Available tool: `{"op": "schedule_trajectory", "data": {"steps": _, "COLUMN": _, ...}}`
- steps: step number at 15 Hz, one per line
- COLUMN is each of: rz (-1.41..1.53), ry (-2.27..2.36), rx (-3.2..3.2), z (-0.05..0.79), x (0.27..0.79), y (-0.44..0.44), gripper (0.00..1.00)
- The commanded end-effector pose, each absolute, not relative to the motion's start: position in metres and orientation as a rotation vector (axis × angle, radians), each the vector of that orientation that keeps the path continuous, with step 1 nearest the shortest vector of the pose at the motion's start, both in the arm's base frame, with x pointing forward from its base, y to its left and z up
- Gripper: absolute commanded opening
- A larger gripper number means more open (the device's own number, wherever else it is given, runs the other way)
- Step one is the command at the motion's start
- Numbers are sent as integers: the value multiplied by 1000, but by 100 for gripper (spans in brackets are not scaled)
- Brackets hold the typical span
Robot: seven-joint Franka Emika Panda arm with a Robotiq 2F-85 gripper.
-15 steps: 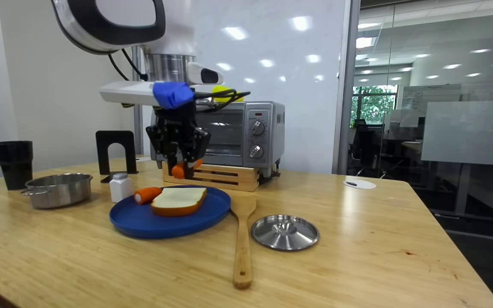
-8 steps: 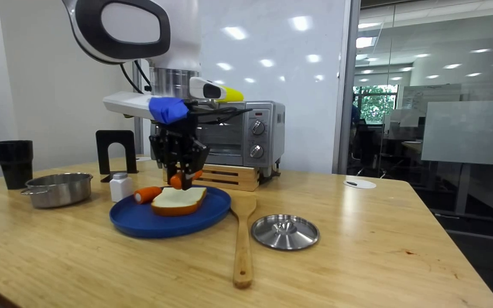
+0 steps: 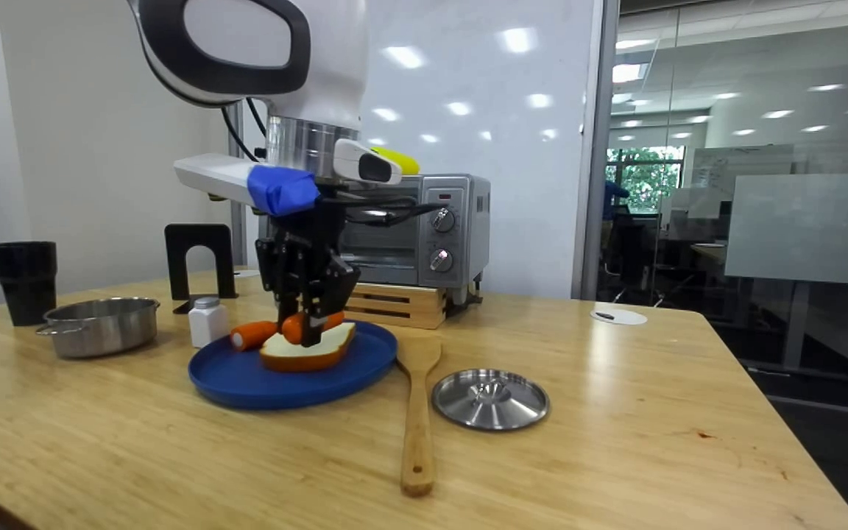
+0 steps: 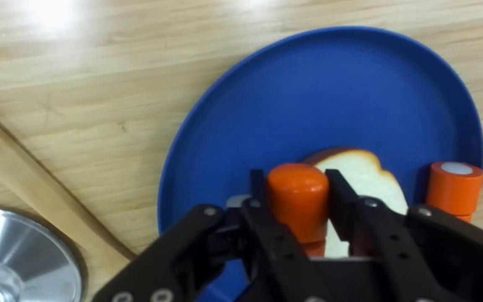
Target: Pick up the lid from the pot and put it on the table, then pick up the orange object from the pot and put it on the table, then pick up the lid and put it back on the pot
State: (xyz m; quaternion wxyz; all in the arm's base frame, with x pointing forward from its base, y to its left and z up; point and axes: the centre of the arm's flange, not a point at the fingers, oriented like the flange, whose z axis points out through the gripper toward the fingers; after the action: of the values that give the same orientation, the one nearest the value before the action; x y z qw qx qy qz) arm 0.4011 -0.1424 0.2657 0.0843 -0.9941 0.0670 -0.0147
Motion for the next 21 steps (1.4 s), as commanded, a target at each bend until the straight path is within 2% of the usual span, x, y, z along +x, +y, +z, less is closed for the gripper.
{"op": "schedule_trajectory", "data": {"steps": 1, "rz": 72, "ry": 299, "rx": -2985, "z": 273, "x": 394, "y": -158, "gripper": 13}}
{"op": "schedule_trajectory", "data": {"steps": 7, "rz": 178, "ry": 444, "rx": -3061, "z": 272, "x": 391, "y": -166, "gripper": 13}}
{"op": "schedule_trajectory", "data": {"steps": 21, "rz": 190, "ry": 396, "rx": -3093, "z": 254, "x": 420, "y": -147, "gripper": 13}}
